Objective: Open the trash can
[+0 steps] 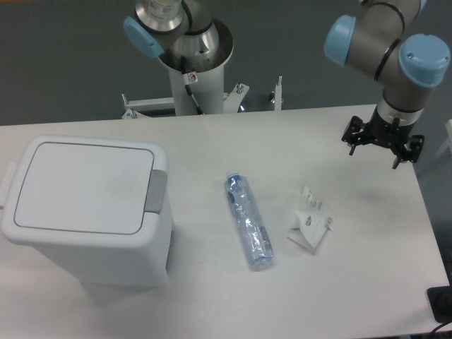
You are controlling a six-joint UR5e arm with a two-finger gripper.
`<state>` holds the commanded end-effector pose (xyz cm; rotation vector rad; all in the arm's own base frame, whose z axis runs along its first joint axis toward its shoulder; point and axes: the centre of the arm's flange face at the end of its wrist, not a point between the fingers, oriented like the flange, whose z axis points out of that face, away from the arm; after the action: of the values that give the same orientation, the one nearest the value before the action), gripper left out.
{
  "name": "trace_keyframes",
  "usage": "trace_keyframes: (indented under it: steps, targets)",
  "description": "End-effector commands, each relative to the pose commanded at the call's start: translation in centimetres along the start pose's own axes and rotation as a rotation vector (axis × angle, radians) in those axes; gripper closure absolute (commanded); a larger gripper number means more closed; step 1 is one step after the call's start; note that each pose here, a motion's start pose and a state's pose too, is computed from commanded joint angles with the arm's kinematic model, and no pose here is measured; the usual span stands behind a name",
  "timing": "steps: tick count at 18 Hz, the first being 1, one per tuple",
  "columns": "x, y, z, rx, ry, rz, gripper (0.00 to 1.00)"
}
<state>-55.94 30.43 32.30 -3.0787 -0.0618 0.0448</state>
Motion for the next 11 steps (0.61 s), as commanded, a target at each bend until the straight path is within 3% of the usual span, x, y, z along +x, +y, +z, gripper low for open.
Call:
trace_keyframes:
  steps: [4,7,11]
  targets:
    - [0.8,-1.1,0.3,0.081,0.038,-0.105,0.0]
    - [1.7,-2.3,-0.6,0.118,0.054,-0.124,0.0]
    - [2.1,-4.1,-2.7,0.289,0.125,-0.3,0.0]
